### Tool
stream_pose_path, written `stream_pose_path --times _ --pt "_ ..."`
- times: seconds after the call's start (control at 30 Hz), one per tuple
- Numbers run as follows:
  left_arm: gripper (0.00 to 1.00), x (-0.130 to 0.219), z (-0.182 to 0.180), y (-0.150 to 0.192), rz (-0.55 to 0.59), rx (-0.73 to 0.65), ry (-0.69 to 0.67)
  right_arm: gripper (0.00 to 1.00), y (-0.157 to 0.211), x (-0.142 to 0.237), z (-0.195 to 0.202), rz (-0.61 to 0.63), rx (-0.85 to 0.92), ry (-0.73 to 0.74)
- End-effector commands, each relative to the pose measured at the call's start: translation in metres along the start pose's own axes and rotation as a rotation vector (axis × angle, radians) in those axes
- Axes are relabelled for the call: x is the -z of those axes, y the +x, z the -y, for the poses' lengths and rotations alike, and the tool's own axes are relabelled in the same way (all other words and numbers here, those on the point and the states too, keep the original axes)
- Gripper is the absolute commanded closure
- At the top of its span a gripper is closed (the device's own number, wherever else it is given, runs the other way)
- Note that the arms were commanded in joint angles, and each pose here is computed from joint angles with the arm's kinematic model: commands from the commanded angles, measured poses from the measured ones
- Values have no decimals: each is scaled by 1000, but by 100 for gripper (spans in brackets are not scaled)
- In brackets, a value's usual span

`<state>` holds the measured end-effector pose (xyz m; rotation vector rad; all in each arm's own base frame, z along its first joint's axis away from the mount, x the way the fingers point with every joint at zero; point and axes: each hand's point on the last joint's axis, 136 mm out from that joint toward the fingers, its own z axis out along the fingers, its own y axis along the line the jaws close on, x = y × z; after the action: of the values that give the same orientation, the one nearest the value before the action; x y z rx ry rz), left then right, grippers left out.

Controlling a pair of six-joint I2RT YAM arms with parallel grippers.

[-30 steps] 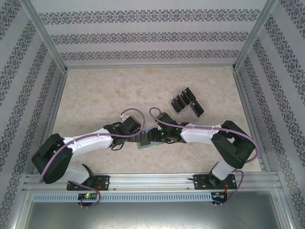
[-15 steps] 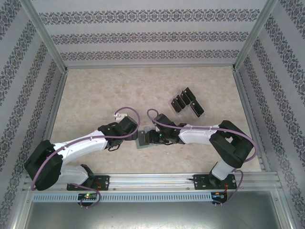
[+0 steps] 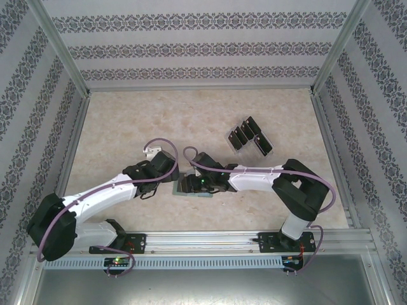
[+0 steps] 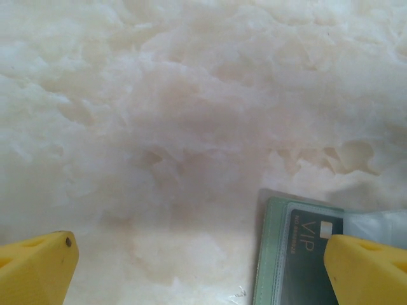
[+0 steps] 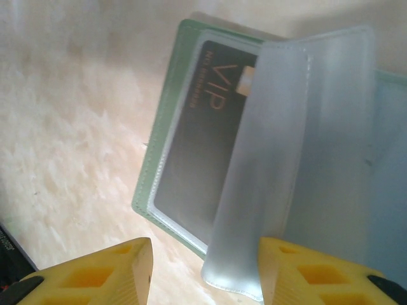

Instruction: Put the credit cards into the card holder

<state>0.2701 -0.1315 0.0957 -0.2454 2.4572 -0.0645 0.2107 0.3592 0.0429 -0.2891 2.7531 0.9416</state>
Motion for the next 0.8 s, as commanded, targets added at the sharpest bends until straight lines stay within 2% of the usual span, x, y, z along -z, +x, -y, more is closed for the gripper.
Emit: stream_pose_path --times 0.0,0.47,0.63,0.77 --pt "0 2 -18 -2 2 49 -33 53 3 -8 -10 -30 7 -7" --pt "0 13 -40 -16 23 104 -33 53 -13 -18 -61 -40 77 -62" --pt "0 16 -45 -21 32 110 -34 52 -22 2 -70 4 95 -68" --pt "0 16 -44 -23 30 99 -16 52 -27 28 -59 58 92 -37"
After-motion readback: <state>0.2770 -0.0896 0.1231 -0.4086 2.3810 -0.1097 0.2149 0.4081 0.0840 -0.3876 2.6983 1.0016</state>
